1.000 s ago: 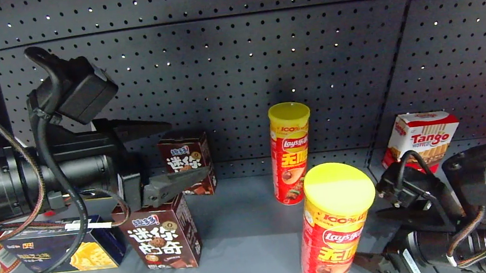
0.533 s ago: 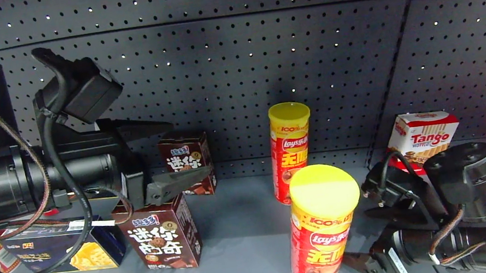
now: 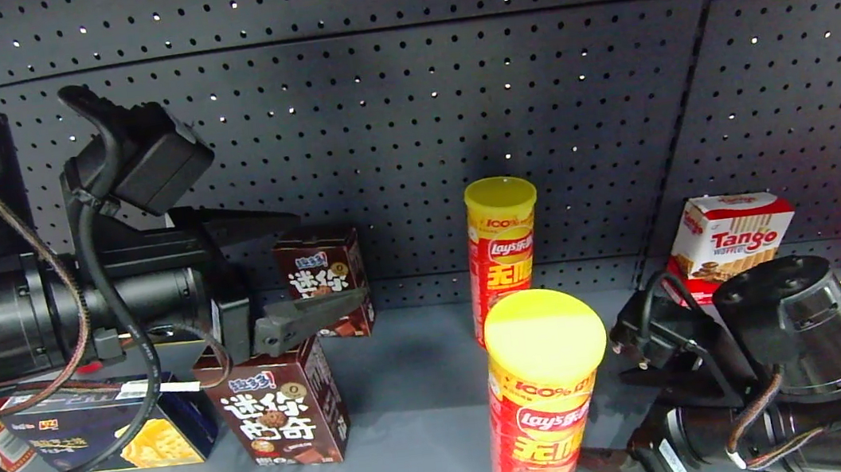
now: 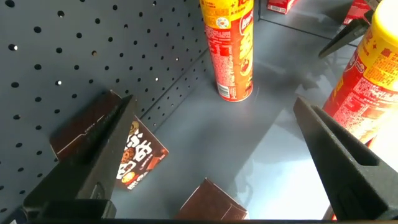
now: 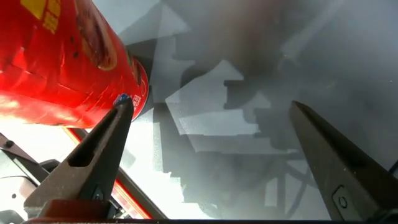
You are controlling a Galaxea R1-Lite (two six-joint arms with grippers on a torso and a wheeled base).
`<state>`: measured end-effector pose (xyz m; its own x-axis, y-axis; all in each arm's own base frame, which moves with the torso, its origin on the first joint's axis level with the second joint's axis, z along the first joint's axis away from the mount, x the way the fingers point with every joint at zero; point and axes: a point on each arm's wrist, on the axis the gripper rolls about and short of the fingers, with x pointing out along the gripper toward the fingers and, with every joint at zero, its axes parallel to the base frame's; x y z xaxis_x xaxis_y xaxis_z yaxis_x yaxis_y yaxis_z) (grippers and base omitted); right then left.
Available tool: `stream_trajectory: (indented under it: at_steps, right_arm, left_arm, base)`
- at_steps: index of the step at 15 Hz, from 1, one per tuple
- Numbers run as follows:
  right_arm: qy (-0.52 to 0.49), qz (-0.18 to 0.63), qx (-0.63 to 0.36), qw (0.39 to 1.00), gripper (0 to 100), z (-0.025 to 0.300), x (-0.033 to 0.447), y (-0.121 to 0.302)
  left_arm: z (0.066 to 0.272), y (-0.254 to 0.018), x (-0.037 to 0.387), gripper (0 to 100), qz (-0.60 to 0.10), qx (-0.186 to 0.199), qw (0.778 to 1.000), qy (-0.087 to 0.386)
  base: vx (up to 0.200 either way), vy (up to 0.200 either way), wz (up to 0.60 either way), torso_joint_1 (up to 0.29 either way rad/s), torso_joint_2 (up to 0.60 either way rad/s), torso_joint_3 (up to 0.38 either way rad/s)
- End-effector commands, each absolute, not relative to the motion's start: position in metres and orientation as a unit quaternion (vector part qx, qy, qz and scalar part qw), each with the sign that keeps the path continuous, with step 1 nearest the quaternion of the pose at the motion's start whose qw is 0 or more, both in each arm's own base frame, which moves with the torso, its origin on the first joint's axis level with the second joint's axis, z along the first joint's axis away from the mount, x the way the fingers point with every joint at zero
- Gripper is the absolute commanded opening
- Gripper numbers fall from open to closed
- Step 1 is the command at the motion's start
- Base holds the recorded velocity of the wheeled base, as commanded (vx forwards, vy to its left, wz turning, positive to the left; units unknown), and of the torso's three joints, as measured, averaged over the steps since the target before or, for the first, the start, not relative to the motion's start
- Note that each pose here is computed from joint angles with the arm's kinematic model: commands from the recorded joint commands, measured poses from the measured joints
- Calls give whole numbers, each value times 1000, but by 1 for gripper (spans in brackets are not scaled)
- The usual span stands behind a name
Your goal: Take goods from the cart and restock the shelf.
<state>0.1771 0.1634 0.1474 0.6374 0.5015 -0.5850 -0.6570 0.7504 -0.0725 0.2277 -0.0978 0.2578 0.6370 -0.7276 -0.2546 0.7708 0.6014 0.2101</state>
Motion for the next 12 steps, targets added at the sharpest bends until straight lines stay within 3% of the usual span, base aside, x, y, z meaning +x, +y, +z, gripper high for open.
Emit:
stream_trajectory:
  at_steps: [1, 7, 9, 12]
  right_arm:
    - [276, 325, -141, 894, 100, 148, 177, 164]
    - [263, 322, -132, 900, 100, 153, 177, 161]
    - [207, 323, -110, 917, 100, 175, 180, 162]
    - [137, 295, -74, 943, 100, 215, 179, 141]
  left_arm:
    - [257, -98, 228, 100, -420, 151, 892, 73]
    - [257, -98, 228, 100, -420, 151, 892, 73]
    - [262, -97, 227, 100, -418, 150, 894, 65]
    - [274, -79, 224, 100, -359, 151, 919, 56]
  base:
    - [0, 0, 0, 0, 0, 0]
    - [0, 0, 0, 0, 0, 0]
    - [0, 0, 0, 0, 0, 0]
    - [0, 0, 0, 0, 0, 0]
